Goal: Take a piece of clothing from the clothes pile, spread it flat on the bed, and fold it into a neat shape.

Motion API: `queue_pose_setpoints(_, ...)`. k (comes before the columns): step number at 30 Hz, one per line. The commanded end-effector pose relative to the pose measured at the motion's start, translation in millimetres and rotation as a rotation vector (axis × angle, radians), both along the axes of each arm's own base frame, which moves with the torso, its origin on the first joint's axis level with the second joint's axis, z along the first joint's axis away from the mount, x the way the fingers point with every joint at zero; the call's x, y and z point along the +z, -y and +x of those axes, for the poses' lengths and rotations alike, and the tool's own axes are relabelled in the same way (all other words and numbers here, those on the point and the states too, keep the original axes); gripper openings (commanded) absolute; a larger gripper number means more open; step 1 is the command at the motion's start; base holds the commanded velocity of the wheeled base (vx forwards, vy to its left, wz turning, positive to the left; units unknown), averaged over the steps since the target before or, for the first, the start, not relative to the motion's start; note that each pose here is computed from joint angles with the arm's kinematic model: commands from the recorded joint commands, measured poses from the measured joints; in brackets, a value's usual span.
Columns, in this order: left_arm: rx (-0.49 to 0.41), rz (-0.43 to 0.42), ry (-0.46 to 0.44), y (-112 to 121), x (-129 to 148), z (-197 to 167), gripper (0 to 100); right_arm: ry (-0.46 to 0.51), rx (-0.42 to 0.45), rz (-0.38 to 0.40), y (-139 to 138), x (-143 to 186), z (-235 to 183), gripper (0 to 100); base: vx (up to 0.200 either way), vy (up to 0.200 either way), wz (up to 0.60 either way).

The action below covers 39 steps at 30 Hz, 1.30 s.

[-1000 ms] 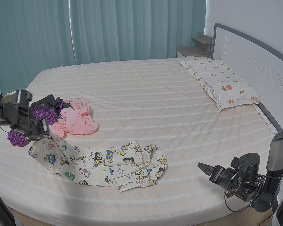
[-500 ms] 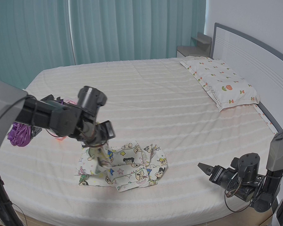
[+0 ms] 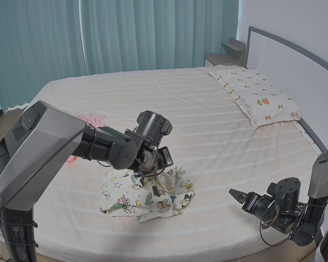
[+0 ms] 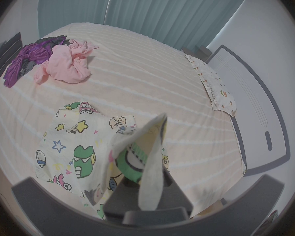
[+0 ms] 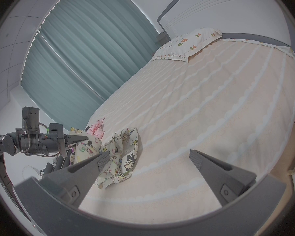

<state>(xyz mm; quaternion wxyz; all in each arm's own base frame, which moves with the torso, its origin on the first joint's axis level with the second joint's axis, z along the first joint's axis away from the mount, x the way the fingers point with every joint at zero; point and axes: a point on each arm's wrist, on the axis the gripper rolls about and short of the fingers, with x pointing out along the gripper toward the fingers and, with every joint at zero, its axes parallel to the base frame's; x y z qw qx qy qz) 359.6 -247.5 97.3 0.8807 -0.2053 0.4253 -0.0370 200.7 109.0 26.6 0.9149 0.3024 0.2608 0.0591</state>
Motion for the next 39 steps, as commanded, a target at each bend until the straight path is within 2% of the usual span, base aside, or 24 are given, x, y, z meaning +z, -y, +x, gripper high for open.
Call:
queue_pose_setpoints(1,0.016,-0.013,-0.011,8.3,-13.4,10.2,100,0.012,0.0,0.007,-0.5,0.8,0.6,100,0.0,0.0,0.0)
queue_pose_setpoints(8,0.015,-0.013,-0.046,6.5,-19.3,6.9,100,0.008,0.0,0.005,-0.5,-0.2,0.7,100,0.0,0.0,0.0)
queue_pose_setpoints(13,0.022,0.008,-0.08,-4.7,-22.7,-4.4,100,0.007,0.002,0.004,-0.6,-0.3,0.3,100,0.0,0.0,0.0)
queue_pose_setpoints(15,0.039,-0.007,-0.111,-21.7,-20.9,-13.2,100,0.005,0.003,0.004,-0.5,-0.5,-0.1,100,0.0,0.0,0.0)
queue_pose_setpoints(17,0.072,-0.054,-0.103,-42.2,-17.3,-15.4,100,0.005,0.005,0.004,-0.8,-0.5,-0.2,100,0.0,0.0,0.0)
queue_pose_setpoints(18,0.072,-0.054,-0.103,-42.2,-17.3,-15.4,100,0.005,0.005,0.004,-0.8,-0.5,-0.2,100,0.0,0.0,0.0)
queue_pose_setpoints(19,0.089,-0.121,-0.07,-65.9,-12.6,-17.7,100,0.004,0.005,0.003,-0.8,-0.8,-0.2,100,0.0,0.0,0.0)
queue_pose_setpoints(20,0.089,-0.121,-0.07,-65.9,-12.6,-17.7,100,0.004,0.005,0.003,-0.8,-0.8,-0.2,100,0.0,0.0,0.0)
queue_pose_setpoints(21,0.11,-0.177,-0.04,-87.8,-6.0,-24.4,100,0.001,0.005,0.002,-0.9,-1.5,-0.1,100,0.0,0.0,0.0)
queue_pose_setpoints(24,0.134,-0.244,-0.031,-117.7,0.5,-46.8,100,0.001,0.006,0.002,-1.2,-1.5,-0.3,100,0.0,0.0,0.0)
queue_pose_setpoints(28,0.146,-0.324,-0.067,-156.0,-2.5,-79.0,100,0.001,0.011,0.002,-2.1,-1.5,-0.8,100,-0.1,0.0,0.0)
queue_pose_setpoints(32,0.146,-0.426,-0.127,-182.7,-8.6,-101.0,100,0.002,0.014,0.001,-2.8,-1.3,-1.7,100,-0.2,0.0,0.0)
queue_pose_setpoints(34,0.148,-0.449,-0.141,-187.7,-9.5,-104.3,100,0.0,0.014,0.0,-2.8,-1.6,-1.6,100,0.0,0.0,0.0)
queue_pose_setpoints(35,0.15,-0.487,-0.166,-197.4,-12.7,-109.1,100,-0.001,0.014,-0.001,-2.8,-2.0,-1.6,100,0.0,0.0,0.0)
queue_pose_setpoints(39,0.163,-0.509,-0.147,-206.1,-11.5,-106.5,100,-0.001,0.019,-0.001,-3.7,-2.0,-2.1,100,0.0,0.0,0.0)
